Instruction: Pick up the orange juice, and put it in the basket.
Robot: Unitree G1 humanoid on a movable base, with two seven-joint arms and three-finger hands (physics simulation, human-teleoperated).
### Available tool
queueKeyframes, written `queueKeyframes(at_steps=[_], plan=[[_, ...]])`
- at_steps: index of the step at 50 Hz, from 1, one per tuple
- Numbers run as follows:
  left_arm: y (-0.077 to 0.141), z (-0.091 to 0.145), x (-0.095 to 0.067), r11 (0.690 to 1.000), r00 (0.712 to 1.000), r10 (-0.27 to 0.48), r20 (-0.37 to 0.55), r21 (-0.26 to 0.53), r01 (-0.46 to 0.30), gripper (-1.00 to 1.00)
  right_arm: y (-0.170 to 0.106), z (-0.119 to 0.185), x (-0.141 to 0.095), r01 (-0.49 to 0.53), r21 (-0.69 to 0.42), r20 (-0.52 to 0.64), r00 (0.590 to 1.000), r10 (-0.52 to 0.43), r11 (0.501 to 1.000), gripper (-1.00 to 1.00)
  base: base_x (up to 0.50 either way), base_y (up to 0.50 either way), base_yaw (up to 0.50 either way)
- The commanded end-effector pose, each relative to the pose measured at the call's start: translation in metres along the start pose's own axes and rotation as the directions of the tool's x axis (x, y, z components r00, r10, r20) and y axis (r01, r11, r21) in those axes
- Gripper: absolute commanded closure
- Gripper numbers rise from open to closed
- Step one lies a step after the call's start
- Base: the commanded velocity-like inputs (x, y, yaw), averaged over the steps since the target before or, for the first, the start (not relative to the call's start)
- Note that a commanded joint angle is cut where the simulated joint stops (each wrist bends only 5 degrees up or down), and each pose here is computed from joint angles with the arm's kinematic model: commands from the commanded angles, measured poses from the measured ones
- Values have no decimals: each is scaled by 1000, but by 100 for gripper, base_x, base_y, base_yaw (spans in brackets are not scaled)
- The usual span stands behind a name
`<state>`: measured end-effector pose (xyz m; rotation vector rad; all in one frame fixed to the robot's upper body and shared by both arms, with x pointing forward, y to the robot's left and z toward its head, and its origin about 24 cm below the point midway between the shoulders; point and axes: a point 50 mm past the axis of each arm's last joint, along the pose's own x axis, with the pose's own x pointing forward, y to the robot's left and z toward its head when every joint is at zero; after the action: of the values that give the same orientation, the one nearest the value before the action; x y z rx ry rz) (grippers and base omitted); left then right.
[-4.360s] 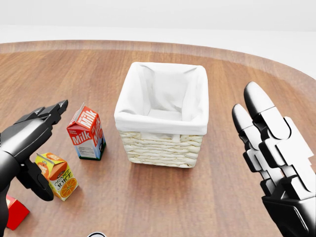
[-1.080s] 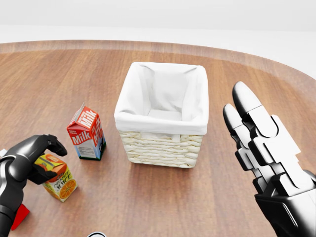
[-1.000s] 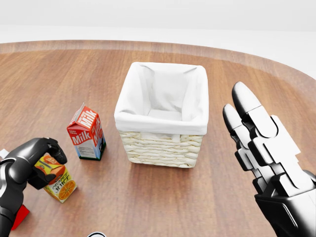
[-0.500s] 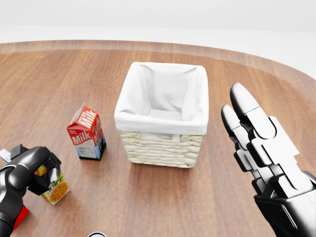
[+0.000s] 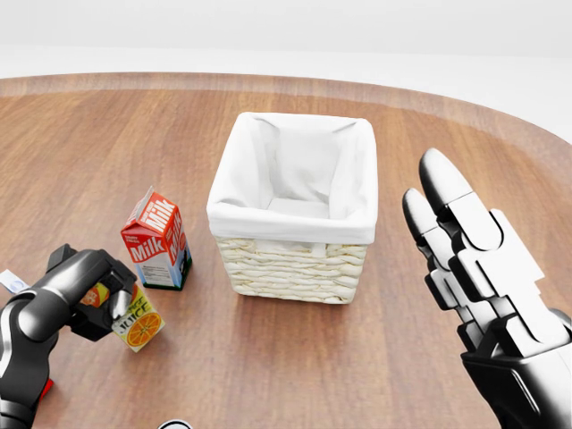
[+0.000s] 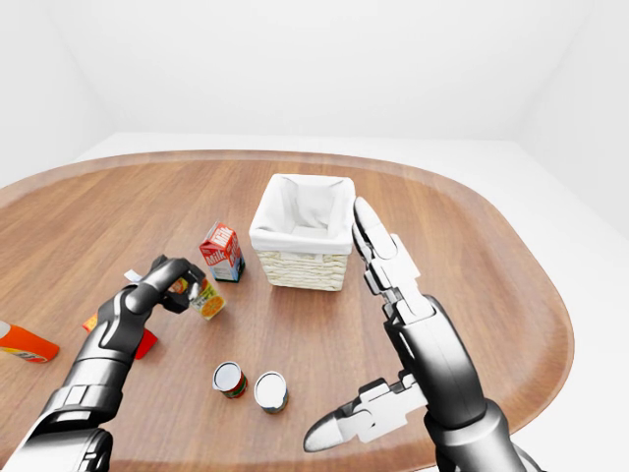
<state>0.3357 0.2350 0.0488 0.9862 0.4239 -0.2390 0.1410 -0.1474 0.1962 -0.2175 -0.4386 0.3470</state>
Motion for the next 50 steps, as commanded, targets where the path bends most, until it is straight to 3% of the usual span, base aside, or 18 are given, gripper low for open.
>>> queueKeyframes(at_steps=[1,4,10,13,16,23,27,36,38,43,49,50], plan=[[5,23,-18,1000,992,-7,124,24,4,100,-1,0,-1,4,-1,2,1000,-4,1000,-100,0,0,0],[4,25,-25,999,990,-17,141,44,11,100,-1,0,0,7,1,0,1000,-7,1000,-100,0,0,0],[5,31,-49,987,987,-45,155,161,20,100,-1,1,0,2,0,1,1000,-2,1000,-100,0,0,0],[10,37,-61,980,985,7,170,195,-41,100,-1,1,0,-4,0,2,1000,4,1000,-100,0,0,0],[18,50,-77,963,972,86,218,231,-137,100,-1,1,-1,-5,0,2,1000,5,1000,-100,0,0,0],[24,66,-104,919,942,202,269,280,-277,100,-1,2,-2,-13,-1,4,1000,13,1000,-100,0,0,0],[36,79,-124,877,901,296,317,283,-388,100,0,1,-1,-16,-1,4,1000,16,1000,-100,0,0,0],[51,116,-171,765,747,452,488,220,-606,100,0,1,-1,-21,-2,4,1000,21,1000,-100,0,0,0],[50,119,-181,741,721,471,508,214,-636,100,0,1,-2,-21,-2,5,1000,21,1000,-100,0,0,0],[48,120,-194,719,692,496,525,198,-666,100,0,1,-2,-21,-3,5,1000,21,1000,-100,0,0,0],[46,125,-214,677,630,536,562,159,-718,100,0,1,-1,-22,-2,5,1000,22,1000,-100,0,0,0],[48,126,-219,657,607,553,570,150,-739,100,0,1,-1,-21,-2,4,1000,21,1000,-100,0,0,0]])
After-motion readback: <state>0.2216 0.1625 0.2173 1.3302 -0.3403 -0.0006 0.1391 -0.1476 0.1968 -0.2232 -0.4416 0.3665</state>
